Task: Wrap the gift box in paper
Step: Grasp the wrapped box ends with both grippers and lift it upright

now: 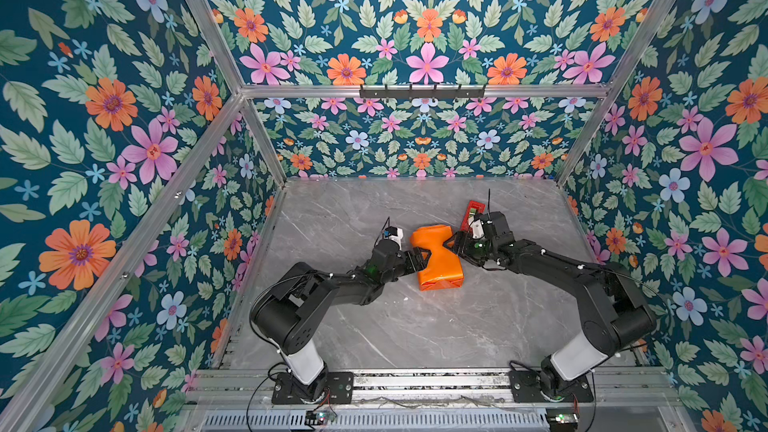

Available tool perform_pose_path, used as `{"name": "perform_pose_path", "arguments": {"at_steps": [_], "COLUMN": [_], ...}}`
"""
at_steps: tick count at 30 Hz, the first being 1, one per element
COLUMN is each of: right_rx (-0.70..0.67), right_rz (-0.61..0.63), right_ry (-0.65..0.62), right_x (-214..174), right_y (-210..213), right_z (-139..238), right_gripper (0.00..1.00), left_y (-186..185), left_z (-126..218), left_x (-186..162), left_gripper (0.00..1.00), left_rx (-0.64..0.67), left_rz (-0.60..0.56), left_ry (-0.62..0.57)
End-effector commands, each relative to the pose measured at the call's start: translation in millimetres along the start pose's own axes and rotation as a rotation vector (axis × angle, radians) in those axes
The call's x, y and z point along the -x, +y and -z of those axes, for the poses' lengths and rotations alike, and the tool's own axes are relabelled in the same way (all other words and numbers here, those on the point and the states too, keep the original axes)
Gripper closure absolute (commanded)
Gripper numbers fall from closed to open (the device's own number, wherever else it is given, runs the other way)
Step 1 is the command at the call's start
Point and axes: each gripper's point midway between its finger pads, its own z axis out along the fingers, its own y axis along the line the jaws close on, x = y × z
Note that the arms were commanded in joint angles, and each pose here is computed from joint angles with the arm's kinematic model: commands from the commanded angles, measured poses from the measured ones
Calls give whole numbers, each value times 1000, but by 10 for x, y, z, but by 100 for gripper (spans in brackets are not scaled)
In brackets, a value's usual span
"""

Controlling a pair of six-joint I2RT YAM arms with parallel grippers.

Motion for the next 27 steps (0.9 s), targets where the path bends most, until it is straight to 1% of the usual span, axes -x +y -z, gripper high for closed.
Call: {"name": "perform_pose_path", "arguments": {"at_steps": [1, 5, 8, 11, 15, 16, 17, 19, 23, 27], "right_rx": [101, 172, 222, 258, 290, 297, 324, 342, 376, 378], "right_rz": [-12, 7, 37, 65, 99, 101, 119, 131, 174, 190], "right_ry": [32, 29, 10, -13, -42, -44, -67, -82, -109, -117], "right_x": [27, 96, 163, 199, 225, 219, 246, 243, 206, 145], "right_y": [174, 334, 478, 581, 669, 665, 771, 807, 909, 924], "right_z": [-112, -138, -94, -23, 57, 55, 167, 215, 308, 347], "right_gripper": [24, 26, 29, 29, 29, 29, 29, 29, 29, 30], "left_y": [-80, -92, -243, -376, -491, -516, -543, -589, -649, -708], "left_z": [-51, -110, -107, -22, 87, 123, 155, 220, 299, 352], "left_x": [51, 181, 260, 373, 441, 461, 485, 528, 562, 564], "left_gripper": [7, 7, 7, 6, 4, 3, 2, 0, 0, 0], "left_rx": [-39, -49, -95, -119, -146, -156, -165, -182, -203, -230], "left_rz": [78, 62, 29, -12, -51, -56, -62, -70, -79, -80], "left_ry": [11, -5, -15, -52, -80, -90, -102, -127, -145, -147]}}
